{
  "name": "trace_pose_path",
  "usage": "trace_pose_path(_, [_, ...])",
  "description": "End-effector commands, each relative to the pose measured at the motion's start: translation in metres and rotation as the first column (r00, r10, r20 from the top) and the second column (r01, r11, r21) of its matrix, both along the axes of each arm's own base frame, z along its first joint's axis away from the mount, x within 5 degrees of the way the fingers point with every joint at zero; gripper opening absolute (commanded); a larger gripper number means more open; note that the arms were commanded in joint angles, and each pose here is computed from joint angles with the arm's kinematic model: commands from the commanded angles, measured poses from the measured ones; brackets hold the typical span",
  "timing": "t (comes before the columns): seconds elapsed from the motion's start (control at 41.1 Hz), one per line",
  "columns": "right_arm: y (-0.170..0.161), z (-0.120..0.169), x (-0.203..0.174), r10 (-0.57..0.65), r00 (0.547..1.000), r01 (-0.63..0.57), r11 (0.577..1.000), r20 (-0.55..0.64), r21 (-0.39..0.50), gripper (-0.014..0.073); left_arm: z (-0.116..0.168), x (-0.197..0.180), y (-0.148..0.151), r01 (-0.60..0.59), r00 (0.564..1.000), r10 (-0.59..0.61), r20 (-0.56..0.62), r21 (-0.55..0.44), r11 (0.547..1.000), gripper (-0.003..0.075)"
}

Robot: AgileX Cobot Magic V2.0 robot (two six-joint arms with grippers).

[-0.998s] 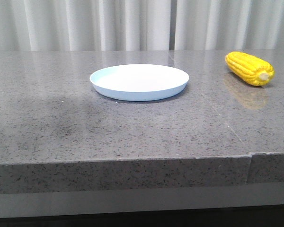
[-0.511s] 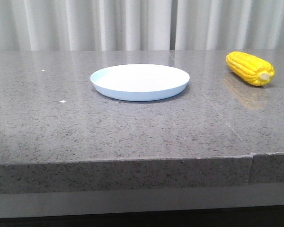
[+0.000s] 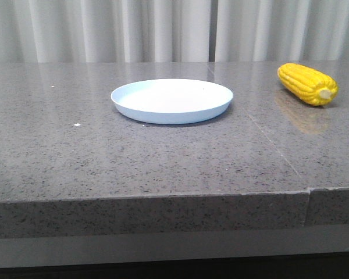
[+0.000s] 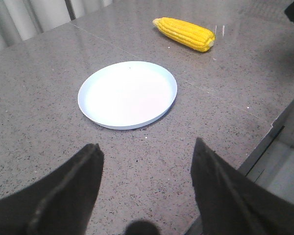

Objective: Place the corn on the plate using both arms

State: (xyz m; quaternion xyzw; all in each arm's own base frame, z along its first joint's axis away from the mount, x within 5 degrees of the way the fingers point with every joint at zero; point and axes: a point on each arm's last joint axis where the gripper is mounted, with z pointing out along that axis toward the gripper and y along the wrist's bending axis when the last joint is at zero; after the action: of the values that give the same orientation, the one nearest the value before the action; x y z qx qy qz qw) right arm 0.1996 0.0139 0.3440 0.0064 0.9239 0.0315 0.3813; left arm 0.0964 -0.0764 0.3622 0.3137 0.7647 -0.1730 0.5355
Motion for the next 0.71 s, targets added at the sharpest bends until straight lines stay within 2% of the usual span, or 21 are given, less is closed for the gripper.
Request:
trace_pose_path(0.0, [0.002, 0.014, 0.031, 0.005, 0.999, -0.005, 1.0, 0.045, -0.004, 0.0657, 0.014, 0.0, -0.001, 0.0, 0.998, 0.004, 0.066, -0.062, 0.998, 0.0398])
trace_pose_path(0.244, [0.011, 0.006, 0.111, 0.003, 1.0, -0.002, 0.999, -0.026, 0.048, 0.0657, 0.014, 0.0, -0.001, 0.0, 0.998, 0.004, 0.066, -0.062, 0.998, 0.0398])
trace_pose_path(0.39, [0.014, -0.002, 0.155, 0.001, 1.0, 0.0, 0.998, -0.024, 0.055, 0.0657, 0.014, 0.0, -0.001, 0.0, 0.998, 0.004, 0.066, -0.062, 0.998, 0.0398])
trace_pose_path(0.682, [0.018, -0.032, 0.219, 0.0, 0.999, 0.002, 0.999, -0.054, 0.053, 0.0657, 0.014, 0.0, -0.001, 0.0, 0.998, 0.004, 0.066, -0.062, 0.998, 0.0398])
